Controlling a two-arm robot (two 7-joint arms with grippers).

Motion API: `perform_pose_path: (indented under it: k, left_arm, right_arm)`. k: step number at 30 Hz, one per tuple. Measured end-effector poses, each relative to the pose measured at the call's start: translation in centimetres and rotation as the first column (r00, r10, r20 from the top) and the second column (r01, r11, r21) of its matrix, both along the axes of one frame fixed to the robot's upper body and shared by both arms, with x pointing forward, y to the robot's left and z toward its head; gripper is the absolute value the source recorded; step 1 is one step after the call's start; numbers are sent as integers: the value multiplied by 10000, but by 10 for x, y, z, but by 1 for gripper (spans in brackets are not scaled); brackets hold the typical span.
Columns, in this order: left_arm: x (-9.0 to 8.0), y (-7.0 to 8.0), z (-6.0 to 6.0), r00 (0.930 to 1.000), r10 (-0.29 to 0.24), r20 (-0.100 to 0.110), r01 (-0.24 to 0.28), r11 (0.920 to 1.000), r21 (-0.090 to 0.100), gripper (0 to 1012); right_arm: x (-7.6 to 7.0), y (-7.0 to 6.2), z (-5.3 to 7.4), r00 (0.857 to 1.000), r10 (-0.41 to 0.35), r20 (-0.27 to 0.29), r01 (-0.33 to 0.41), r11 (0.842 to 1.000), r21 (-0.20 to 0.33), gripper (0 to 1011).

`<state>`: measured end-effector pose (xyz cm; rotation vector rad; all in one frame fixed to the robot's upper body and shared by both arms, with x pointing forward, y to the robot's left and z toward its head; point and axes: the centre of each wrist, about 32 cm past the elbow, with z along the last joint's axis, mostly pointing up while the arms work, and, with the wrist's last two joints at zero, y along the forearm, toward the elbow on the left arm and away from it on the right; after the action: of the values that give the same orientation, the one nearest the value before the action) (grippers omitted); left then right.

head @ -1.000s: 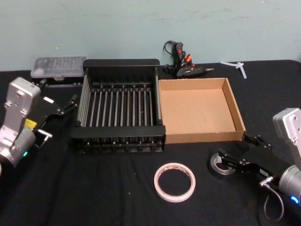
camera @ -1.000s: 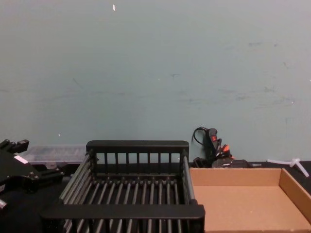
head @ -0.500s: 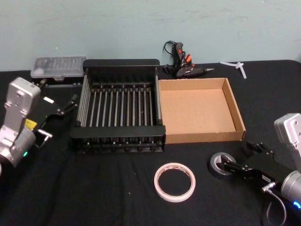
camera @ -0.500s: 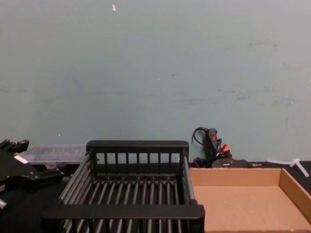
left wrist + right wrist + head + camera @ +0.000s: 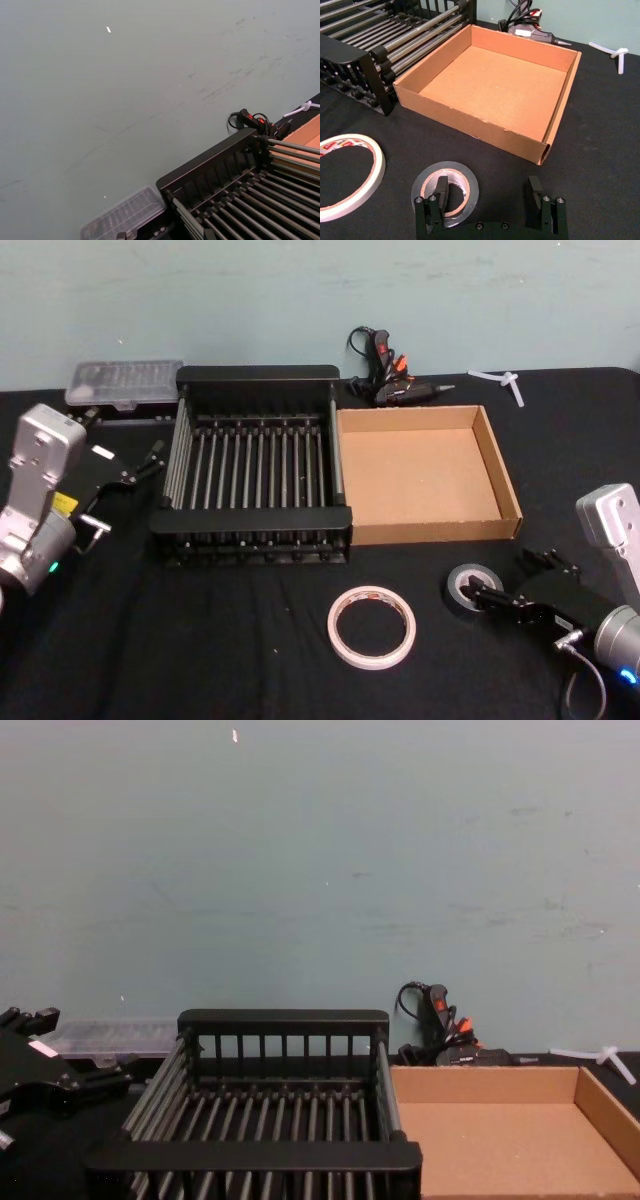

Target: Pick up the white tape and place it into the black box , Pick up the silver tape and place it into the brown box.

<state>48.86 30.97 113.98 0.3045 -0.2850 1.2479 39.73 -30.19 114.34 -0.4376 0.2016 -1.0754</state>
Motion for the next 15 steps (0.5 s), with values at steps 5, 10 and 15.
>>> perform_pose_path:
  k: [5, 10, 15]
  left_arm:
    - [0, 0, 0, 10000, 0, 0, 0, 10000, 0, 1001]
    - [0, 0, 0, 10000, 1, 1, -1, 10000, 0, 1001]
    - [0, 0, 0, 10000, 0, 1, 0, 10000, 0, 1001]
  right_arm:
    - [1, 0, -1, 10000, -39, -38, 39, 10000, 36, 1002]
    - [1, 0, -1, 10000, -62, -53, 63, 10000, 47, 1002]
    - [1, 0, -1, 10000, -58, -53, 58, 10000, 41, 1002]
